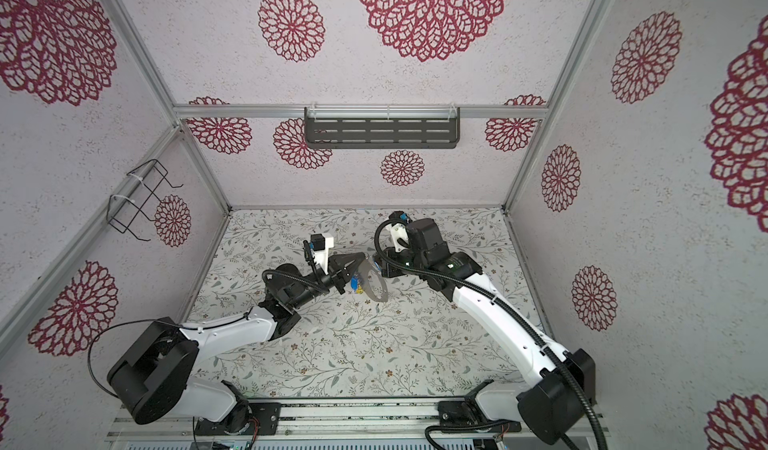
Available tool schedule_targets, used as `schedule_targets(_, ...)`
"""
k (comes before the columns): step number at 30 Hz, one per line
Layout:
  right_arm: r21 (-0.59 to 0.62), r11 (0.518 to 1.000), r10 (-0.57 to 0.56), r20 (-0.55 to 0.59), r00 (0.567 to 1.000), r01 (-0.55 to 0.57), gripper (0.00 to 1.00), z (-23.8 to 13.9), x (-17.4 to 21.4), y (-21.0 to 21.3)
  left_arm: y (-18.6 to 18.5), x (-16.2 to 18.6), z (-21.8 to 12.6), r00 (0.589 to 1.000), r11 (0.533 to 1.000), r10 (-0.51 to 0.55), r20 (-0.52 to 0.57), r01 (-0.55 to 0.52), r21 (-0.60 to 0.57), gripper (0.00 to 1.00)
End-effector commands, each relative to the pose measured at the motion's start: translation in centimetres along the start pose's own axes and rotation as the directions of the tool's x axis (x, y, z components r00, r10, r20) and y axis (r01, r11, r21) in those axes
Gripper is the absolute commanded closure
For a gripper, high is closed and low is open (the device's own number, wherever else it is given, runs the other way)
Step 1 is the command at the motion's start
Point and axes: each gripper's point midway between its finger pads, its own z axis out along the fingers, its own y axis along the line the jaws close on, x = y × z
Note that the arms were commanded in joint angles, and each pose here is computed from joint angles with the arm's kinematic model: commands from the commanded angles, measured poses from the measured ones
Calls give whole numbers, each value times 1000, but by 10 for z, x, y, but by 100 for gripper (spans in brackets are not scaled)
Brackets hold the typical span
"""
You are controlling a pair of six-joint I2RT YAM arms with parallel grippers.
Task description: Remove the keys from the keyring
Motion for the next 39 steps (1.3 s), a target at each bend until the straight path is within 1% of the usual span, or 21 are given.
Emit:
schedule_targets(1, 195, 978, 67, 26, 997, -71, 100, -10, 4, -49, -9, -61, -8, 973, 1000, 2, 231, -8, 26, 100)
schedule_targets(6, 187, 980, 54, 62, 997, -65, 100, -17, 1, -47, -1, -63, -7, 972, 999, -46, 230, 45, 9, 100)
schedule_targets(11, 113, 993, 19, 167, 986, -38, 100, -32, -12, -32, 6, -60, -4, 977, 996, -77, 197, 83, -23, 100)
schedule_targets(16, 22, 1000, -25, 294, 956, 19, 100, -53, -24, -12, 9, -60, -4, 976, 994, -96, 196, 104, -31, 100)
schedule_targets(19, -18, 999, -37, 333, 942, 46, 100, -60, -25, -3, 10, -61, -2, 974, 992, -113, 196, 121, -29, 100)
schedule_targets(22, -46, 997, -39, 332, 943, 58, 100, -60, -24, 2, 9, -60, 0, 974, 991, -127, 188, 133, -18, 100)
schedule_targets(28, -33, 998, -38, 326, 945, 51, 100, -59, -25, 0, 9, -57, 3, 973, 986, -161, 165, 166, -14, 100)
schedule_targets(31, -24, 999, -37, 336, 941, 48, 100, -60, -26, -2, 17, -53, 8, 967, 971, -228, 114, 234, -41, 100)
schedule_targets(33, -27, 999, -33, 334, 942, 45, 100, -58, -26, -2, 20, -52, 12, 963, 964, -256, 83, 261, -53, 100)
schedule_targets(39, -79, 997, 2, 292, 956, 23, 100, -41, -19, 3, 16, -58, 16, 950, 953, -298, 93, 301, -29, 100)
